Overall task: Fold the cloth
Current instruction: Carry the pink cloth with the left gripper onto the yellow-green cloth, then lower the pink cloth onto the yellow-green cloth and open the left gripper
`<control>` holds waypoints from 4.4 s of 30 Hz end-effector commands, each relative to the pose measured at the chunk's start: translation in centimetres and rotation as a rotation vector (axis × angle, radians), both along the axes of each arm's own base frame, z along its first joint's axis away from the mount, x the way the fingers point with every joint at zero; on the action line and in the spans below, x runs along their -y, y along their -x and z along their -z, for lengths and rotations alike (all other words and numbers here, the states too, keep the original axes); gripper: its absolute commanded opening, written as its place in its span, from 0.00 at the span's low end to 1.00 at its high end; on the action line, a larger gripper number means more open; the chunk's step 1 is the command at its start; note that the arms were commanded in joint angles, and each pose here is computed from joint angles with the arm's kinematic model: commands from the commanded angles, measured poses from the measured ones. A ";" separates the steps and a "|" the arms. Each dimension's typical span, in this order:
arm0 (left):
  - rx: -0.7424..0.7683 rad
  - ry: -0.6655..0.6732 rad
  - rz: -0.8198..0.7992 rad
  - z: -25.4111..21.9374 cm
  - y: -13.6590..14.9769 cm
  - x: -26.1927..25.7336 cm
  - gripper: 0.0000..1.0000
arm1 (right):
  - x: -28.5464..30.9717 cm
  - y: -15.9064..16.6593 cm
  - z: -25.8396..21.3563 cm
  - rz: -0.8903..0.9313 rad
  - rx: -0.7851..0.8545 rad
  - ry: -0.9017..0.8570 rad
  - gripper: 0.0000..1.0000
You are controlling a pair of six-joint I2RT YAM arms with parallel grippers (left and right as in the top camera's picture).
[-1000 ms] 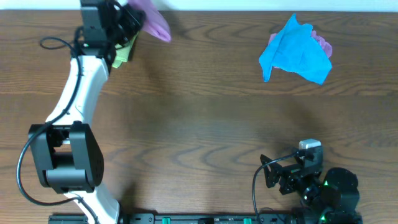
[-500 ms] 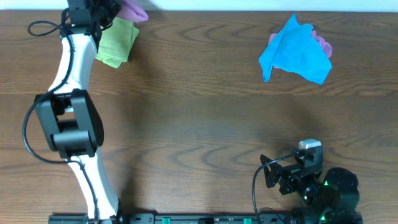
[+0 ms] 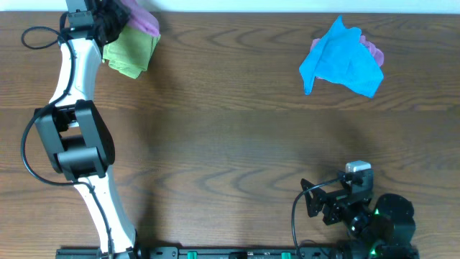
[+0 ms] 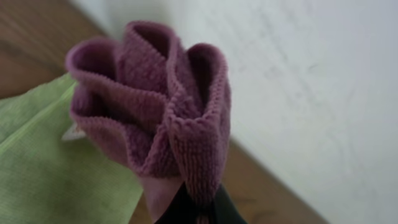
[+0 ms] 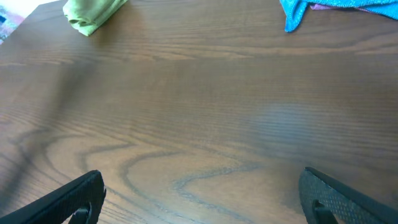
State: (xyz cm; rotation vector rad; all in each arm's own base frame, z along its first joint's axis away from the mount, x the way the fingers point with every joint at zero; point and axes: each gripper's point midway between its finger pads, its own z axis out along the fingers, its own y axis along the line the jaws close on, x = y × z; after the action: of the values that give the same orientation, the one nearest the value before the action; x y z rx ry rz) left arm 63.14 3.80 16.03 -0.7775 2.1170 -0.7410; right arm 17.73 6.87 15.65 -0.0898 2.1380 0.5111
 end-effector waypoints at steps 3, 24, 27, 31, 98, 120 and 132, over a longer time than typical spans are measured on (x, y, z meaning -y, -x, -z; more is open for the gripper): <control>-0.026 -0.072 0.049 0.8 0.4 -0.1 0.06 | 0.2 0.0 0.0 0.019 -0.003 -0.012 0.99; -0.337 -0.336 -0.098 6.2 5.7 -7.1 0.06 | 0.2 0.0 0.0 0.019 -0.003 -0.012 0.99; -0.346 -0.337 -0.099 6.3 6.0 -7.6 0.06 | 0.2 0.0 0.0 0.019 -0.003 -0.012 0.99; -0.364 -0.342 -0.092 6.6 6.4 -7.8 0.13 | 0.2 0.0 0.0 0.019 -0.003 -0.012 0.99; -0.095 -0.337 -0.068 1.6 1.2 -4.9 0.05 | 0.2 0.0 0.0 0.019 -0.003 -0.012 0.99; -0.166 -0.456 0.052 -12.7 14.6 -2.7 0.96 | 0.2 0.0 0.0 0.018 -0.003 -0.012 0.99; -0.603 -0.447 0.316 -7.3 25.2 0.4 0.96 | 0.2 0.0 0.0 0.019 -0.003 -0.012 0.99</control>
State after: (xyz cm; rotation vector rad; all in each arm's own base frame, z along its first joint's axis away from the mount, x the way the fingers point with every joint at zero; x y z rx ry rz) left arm 39.09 3.88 22.34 -0.5491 2.8361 -0.1822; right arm 17.73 6.87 15.65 -0.0870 2.1384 0.5127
